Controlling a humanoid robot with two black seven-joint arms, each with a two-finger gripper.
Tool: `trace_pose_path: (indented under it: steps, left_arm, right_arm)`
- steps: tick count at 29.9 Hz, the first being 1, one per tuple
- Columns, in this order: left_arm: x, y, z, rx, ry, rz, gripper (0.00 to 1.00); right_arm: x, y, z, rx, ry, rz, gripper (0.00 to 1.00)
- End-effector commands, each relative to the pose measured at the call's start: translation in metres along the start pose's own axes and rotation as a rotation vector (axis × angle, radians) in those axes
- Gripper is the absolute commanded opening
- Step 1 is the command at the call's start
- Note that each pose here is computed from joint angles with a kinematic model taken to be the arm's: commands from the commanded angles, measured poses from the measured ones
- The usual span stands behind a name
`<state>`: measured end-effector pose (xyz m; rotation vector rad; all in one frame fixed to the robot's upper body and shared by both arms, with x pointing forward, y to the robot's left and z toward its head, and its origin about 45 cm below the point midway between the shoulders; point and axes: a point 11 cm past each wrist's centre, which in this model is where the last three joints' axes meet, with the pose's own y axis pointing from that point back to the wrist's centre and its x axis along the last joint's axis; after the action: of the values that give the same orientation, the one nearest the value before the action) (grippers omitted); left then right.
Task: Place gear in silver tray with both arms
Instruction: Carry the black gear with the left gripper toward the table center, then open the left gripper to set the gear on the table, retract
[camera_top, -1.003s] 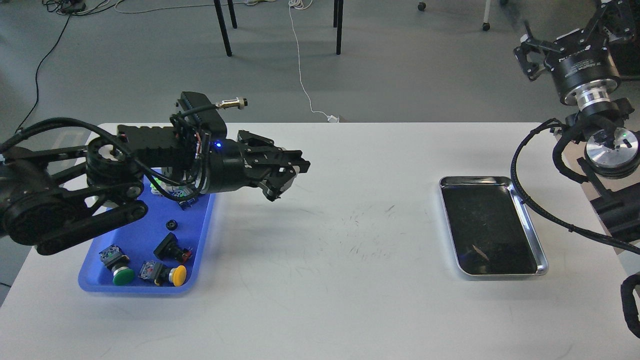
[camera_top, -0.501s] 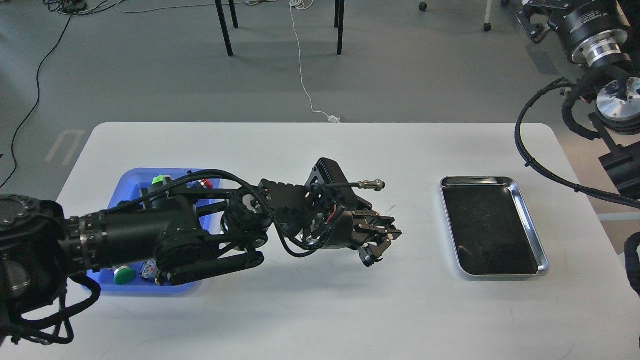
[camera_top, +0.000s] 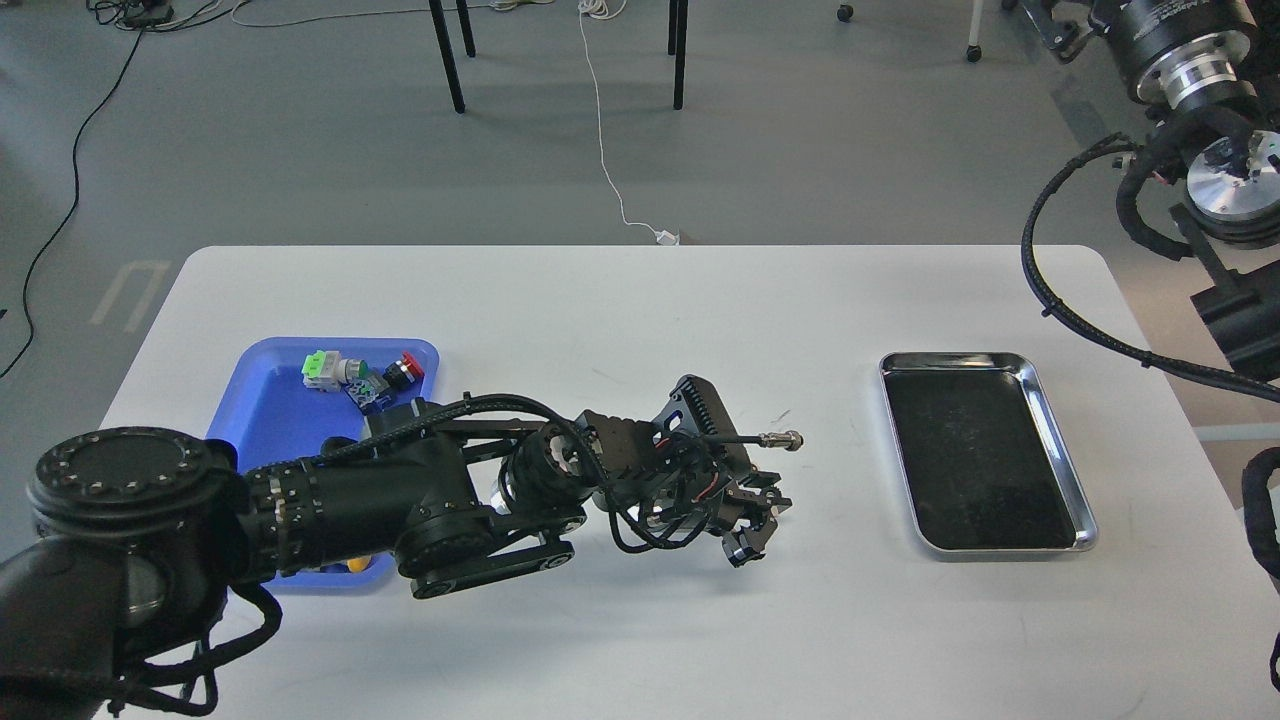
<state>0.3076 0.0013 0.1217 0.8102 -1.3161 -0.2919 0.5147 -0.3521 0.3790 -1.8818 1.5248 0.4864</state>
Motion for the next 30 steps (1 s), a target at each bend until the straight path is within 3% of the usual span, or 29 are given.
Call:
trace_pose_path:
  steps: [1,9,13,17,21,24,26,30]
  left_arm:
    - [-0.009,-0.002,0.003,-0.005,-0.002,-0.021,0.17]
    - [-0.015,-0.003,0.006,-0.007,-0.001,-0.035,0.31]
    - [-0.008,-0.002,0.008,-0.016,0.014,-0.003,0.55]
    - [0.025,0.003,0.014,-0.045,0.036,0.148,0.83]
    - [0.068,0.017,0.022,-0.117,0.218,0.298,0.86]
    - [0.074,0.046,-0.024,-0.086,0.51,0.386,0.87]
    - [0.081,0.075,-0.063,-0.073,0.764,0.491,0.92]
    - [0.083,0.133,-0.12,-0.169,1.27,0.656,0.97]
  right_arm:
    - [0.001,0.001,0.001,0.0,-0.001,0.003,0.99]
    - [0.003,0.001,0.001,0.0,-0.001,0.005,0.99]
    - [0.003,0.002,0.003,-0.003,-0.001,0.006,0.99]
    - [0.004,0.003,0.002,-0.004,0.002,0.007,0.99]
    - [0.001,0.003,0.001,-0.016,0.03,-0.014,0.99]
    - [0.003,0.005,-0.005,-0.028,0.077,-0.023,0.99]
    - [0.0,0.006,-0.013,-0.029,0.107,-0.034,0.99]
    - [-0.021,0.001,-0.012,-0.04,0.133,-0.099,0.99]
